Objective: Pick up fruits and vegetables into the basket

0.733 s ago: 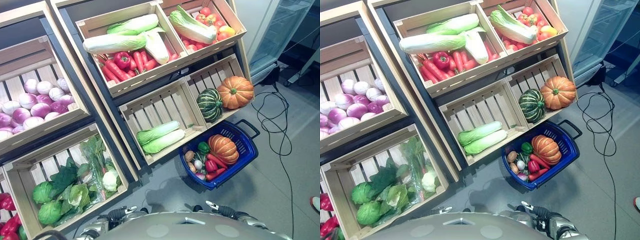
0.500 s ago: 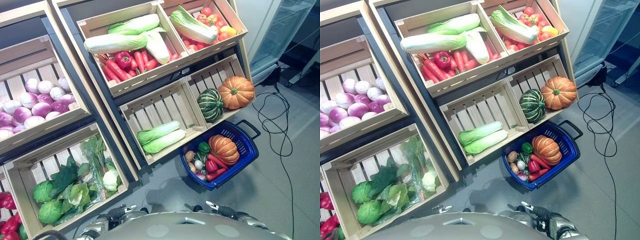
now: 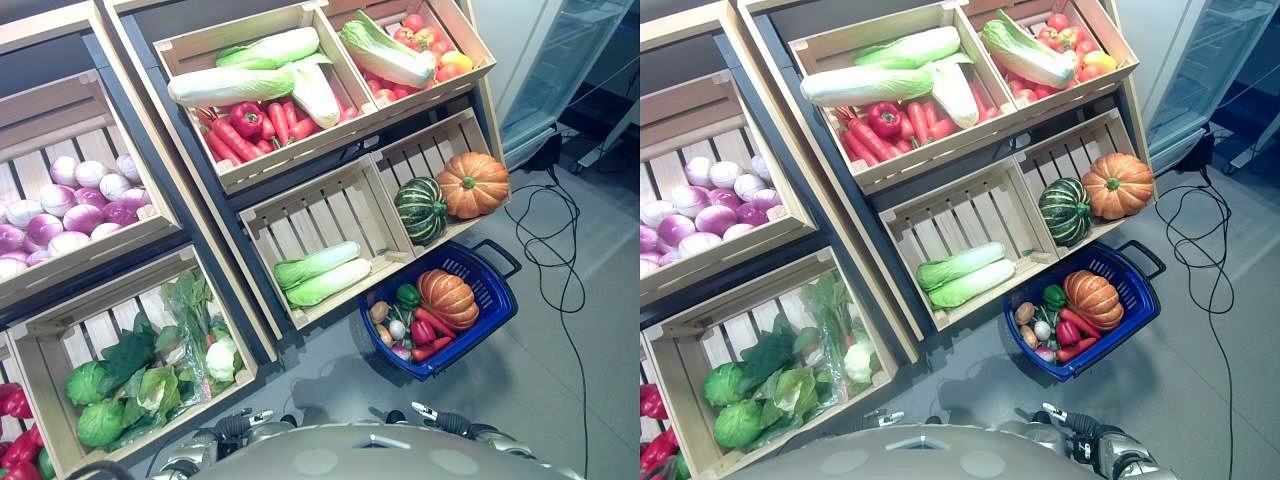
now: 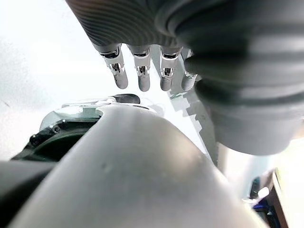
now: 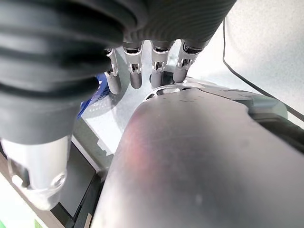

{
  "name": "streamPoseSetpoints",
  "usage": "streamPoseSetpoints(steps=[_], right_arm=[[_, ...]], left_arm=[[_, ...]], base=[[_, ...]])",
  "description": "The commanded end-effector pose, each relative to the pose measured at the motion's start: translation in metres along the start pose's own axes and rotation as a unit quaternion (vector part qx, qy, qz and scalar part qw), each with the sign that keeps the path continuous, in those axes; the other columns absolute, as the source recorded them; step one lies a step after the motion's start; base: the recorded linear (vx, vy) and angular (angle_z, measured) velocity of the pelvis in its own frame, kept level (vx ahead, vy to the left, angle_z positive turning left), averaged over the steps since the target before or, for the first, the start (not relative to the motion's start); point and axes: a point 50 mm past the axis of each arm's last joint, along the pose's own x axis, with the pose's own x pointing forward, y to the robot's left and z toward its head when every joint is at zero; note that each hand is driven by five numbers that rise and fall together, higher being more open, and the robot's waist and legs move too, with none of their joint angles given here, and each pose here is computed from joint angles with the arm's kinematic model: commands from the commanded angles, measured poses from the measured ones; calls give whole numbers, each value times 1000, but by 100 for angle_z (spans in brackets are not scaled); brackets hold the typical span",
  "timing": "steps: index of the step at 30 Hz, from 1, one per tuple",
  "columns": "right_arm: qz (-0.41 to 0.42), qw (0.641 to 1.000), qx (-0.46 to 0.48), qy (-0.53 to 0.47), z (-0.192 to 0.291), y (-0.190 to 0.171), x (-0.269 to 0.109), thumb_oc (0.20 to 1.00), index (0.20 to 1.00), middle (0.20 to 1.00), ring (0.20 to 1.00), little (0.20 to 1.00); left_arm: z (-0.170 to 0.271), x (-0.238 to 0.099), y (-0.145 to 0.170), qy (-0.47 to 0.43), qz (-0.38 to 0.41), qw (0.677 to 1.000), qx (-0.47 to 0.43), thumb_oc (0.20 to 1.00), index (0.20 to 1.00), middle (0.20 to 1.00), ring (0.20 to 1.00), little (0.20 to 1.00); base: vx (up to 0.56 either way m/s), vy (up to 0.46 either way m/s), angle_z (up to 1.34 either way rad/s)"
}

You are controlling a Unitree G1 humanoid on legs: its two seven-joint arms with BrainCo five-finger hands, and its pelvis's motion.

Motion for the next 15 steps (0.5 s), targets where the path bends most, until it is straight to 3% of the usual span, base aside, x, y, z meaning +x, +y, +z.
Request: streamPoseSetpoints(steps=[1, 9, 15], right_arm=[[6, 1000, -7, -3, 10, 13, 5, 1000, 1000, 1000, 1000, 1000], [-3, 987, 25, -157, 61, 5, -4, 1000, 1000, 1000, 1000, 1000], [7, 937, 45, -346, 115, 10, -42, 1000, 1000, 1000, 1000, 1000]], left_arm=[[40, 4, -6, -77, 25, 991, 105, 1000, 1000, 1000, 1000, 1000], [117, -23, 1, -282, 55, 948, 137, 1000, 1000, 1000, 1000, 1000], [159, -84, 22, -452, 103, 867, 184, 1000, 1000, 1000, 1000, 1000]], base=[[0, 0, 0], [6, -23, 1], [31, -64, -1]])
